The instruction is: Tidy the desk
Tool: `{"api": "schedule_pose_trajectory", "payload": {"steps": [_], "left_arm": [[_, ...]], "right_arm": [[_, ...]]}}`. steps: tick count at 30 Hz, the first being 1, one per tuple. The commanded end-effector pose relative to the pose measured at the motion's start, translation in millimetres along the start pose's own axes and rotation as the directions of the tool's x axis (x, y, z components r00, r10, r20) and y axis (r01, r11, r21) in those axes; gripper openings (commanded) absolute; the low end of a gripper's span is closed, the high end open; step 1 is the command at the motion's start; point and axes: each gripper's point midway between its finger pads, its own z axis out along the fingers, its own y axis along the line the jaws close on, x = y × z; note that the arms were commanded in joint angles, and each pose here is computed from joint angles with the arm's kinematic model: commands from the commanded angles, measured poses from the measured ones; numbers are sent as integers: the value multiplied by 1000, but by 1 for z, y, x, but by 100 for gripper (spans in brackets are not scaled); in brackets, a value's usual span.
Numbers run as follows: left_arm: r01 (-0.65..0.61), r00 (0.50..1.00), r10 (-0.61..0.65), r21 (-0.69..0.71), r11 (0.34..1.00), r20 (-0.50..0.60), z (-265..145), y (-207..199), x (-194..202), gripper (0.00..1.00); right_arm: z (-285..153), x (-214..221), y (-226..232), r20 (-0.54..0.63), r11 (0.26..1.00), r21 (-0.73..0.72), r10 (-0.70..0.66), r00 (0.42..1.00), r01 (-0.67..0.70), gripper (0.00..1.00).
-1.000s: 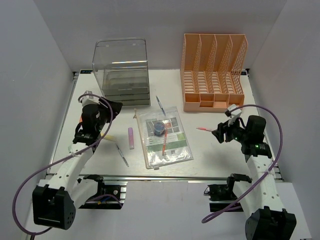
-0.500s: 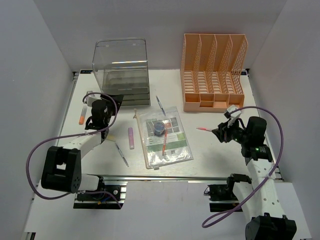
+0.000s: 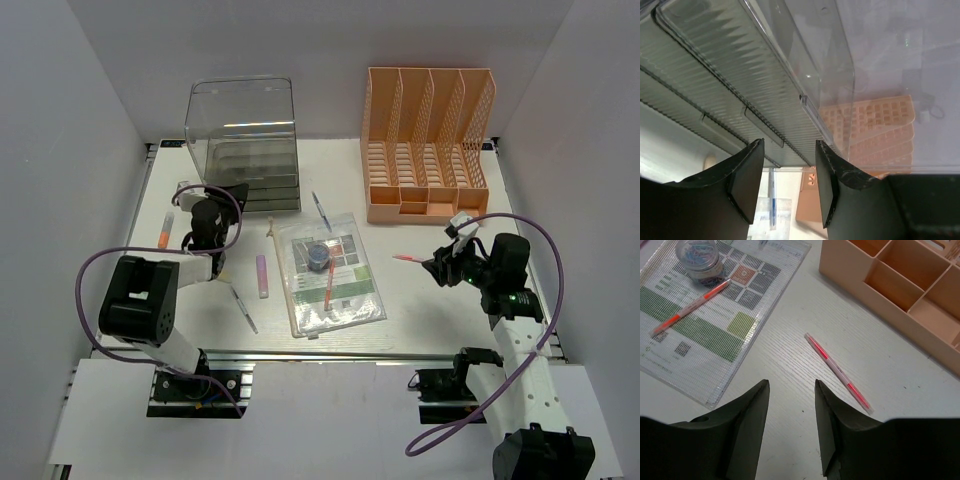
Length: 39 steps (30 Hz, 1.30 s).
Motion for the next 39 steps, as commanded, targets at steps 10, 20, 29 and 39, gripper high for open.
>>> {"api": "schedule_pose_trajectory", "payload": {"steps": [10,20,29,39], "left_arm": [[58,993,-71,129,990,97,18,-41,-25,54],[104,988,-114,97,990,107,32,-30,-23,49],[138,981,-153,124,983,119,34,-35,-26,33],[148,979,-174,218,965,106,24,-59,-31,15]], "right_arm": [[2,-6,0,23,999,-6,-39,999,39,47],[0,-9,1,32,999,-3,-50,998,50,47],[0,-8,1,32,999,-5,-52,998,53,47],[0,-8,2,34,998,-10,-56,998,56,47]]}}
